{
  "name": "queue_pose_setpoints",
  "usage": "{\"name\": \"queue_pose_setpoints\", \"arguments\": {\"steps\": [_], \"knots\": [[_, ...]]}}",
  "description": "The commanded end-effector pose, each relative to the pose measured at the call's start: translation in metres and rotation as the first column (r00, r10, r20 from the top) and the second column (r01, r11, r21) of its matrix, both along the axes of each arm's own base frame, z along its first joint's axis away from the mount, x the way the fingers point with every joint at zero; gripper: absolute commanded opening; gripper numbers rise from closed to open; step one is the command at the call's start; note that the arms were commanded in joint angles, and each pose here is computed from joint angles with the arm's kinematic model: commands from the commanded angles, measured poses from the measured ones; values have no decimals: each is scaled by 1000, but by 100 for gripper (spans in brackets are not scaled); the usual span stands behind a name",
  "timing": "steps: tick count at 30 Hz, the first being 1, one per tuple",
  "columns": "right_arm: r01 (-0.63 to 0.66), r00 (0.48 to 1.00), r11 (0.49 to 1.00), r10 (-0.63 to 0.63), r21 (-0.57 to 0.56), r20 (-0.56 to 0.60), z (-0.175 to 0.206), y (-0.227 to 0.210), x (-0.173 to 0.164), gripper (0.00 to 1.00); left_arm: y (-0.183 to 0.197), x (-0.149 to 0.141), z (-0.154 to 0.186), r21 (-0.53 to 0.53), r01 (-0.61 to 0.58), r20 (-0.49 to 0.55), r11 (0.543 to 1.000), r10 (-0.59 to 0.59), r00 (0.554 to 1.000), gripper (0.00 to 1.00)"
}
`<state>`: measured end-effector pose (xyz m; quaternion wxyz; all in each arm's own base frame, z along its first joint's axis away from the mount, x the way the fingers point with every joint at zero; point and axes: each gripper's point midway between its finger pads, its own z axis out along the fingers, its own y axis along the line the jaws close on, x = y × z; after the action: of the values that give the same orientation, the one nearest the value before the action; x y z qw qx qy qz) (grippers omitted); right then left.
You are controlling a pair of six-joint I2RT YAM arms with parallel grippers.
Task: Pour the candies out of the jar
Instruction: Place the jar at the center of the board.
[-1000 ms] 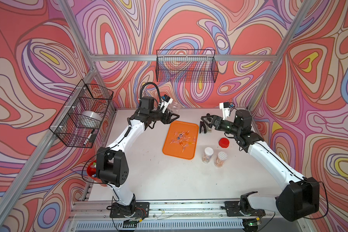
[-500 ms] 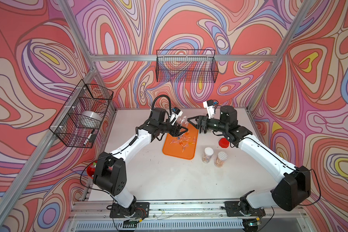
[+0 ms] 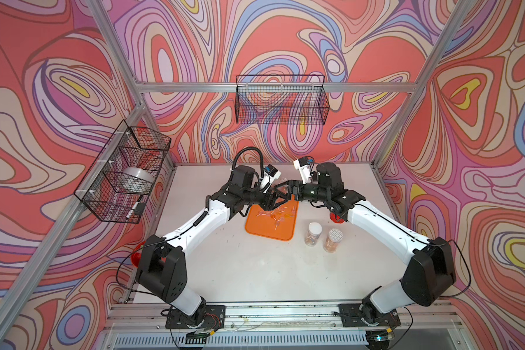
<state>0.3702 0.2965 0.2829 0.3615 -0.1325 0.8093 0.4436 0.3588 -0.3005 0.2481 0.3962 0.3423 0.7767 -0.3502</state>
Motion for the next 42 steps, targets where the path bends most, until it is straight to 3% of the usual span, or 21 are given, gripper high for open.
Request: {"name": "queue_pose_setpoints", "arguments": {"steps": [1,5,12,13,16,17,23,28,32,36,39,42], "knots": [[13,1000,1000,-13,24,24,12,2,4,79,-2,-9,8,6,21,38,1000,-21,999,0],[33,999,999,-34,27,32,14,-2,3,68,-4,-13,6,31,37,45,999,-38,998,2],[53,997,998,-55,38,47,17,-6,2,58,-7,-21,2,53,60,37,997,-62,997,18],[54,997,998,-56,38,50,17,-6,2,58,-6,-22,2,54,59,35,997,-61,998,25],[67,996,997,-69,39,59,20,-9,1,58,-6,-24,4,50,60,33,997,-62,998,69],[71,995,997,-73,39,63,21,-10,1,58,-5,-25,5,49,60,35,997,-62,997,99],[192,978,980,-188,-41,94,16,-31,11,57,-3,-27,4,35,48,46,998,-50,998,100],[340,937,925,-317,-170,147,1,-61,24,57,7,-23,-8,64,-16,48,998,13,999,100],[457,887,844,-411,-280,208,-14,-92,32,57,27,-3,-18,90,-180,81,979,173,982,100],[560,828,750,-494,-352,263,-28,-128,36,57,57,18,-23,74,-391,114,917,382,917,100],[631,775,678,-575,-377,262,-40,-166,39,56,71,26,-20,-5,-455,86,890,454,887,100],[708,699,590,-665,-389,263,-51,-209,35,56,77,32,-19,-56,-465,32,883,467,884,99]]}}
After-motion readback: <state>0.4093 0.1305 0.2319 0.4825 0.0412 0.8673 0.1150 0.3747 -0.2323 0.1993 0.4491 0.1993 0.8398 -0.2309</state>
